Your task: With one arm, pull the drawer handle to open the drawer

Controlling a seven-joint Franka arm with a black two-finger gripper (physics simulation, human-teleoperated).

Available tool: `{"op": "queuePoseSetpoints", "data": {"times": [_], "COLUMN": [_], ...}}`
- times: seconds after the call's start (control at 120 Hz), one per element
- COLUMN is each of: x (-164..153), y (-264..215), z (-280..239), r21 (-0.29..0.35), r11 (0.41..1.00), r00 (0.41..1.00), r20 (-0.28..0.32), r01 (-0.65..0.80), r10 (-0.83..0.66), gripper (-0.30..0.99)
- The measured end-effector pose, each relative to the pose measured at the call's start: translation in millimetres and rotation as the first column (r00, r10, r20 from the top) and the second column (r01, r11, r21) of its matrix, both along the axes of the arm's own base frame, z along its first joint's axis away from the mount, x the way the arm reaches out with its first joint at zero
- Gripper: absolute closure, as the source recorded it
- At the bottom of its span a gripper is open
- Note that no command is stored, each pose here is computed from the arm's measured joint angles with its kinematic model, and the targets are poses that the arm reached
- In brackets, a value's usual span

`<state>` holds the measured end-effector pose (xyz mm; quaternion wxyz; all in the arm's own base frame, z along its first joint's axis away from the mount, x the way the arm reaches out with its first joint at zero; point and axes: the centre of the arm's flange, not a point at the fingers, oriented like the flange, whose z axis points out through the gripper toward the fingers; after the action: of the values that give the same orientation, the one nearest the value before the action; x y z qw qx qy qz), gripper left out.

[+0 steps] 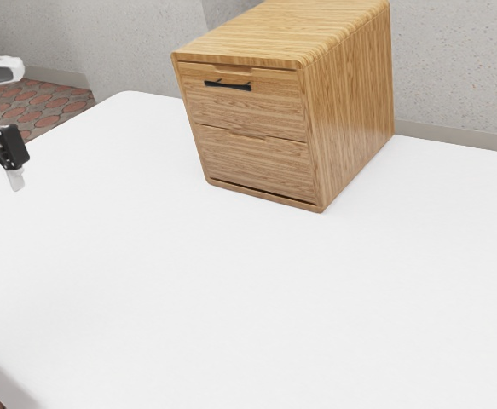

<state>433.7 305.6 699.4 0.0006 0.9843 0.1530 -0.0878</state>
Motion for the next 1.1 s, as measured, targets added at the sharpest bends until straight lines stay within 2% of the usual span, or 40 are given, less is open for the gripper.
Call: {"op": "queuePoseSetpoints", "data": {"times": [0.083,0.183,0.275,0.342,0.4,0.467,0.558,0.675,0.725,0.933,1.1], "x": [26.0,39.9,1.0,-0.3,4.8,19.7,62.3,125.4,142.8,177.4,197.7], "y": [-17.5,-24.6,-47.9,-59.4,-67.2,-71.4,-76.3,-148.4,-162.1,-154.4,-201.8], "z": [6.8,14.9,105.7,122.8,127.0,124.4,102.1,82.2,74.0,52.6,52.1], "r21": [0.054,0.102,0.25,0.249,0.242,0.281,0.325,0.395,0.425,0.517,0.586], "r11": [0.992,0.975,0.946,0.939,0.929,0.894,0.825,0.663,0.608,0.478,0.323], "r00": [0.99,0.968,0.918,0.875,0.842,0.801,0.727,0.546,0.489,0.362,0.212], "r20": [0.08,0.139,0.285,0.363,0.403,0.405,0.394,0.376,0.363,0.315,0.252], "r01": [0.115,0.196,0.205,0.239,0.28,0.35,0.462,0.636,0.671,0.71,0.743], "r10": [-0.119,-0.209,-0.274,-0.319,-0.359,-0.441,-0.562,-0.748,-0.793,-0.877,-0.944], "gripper": [0.02,0.02,0.02,0.02,0.02,0.02,0.02,0.02,0.02,0.02,0.02]}}
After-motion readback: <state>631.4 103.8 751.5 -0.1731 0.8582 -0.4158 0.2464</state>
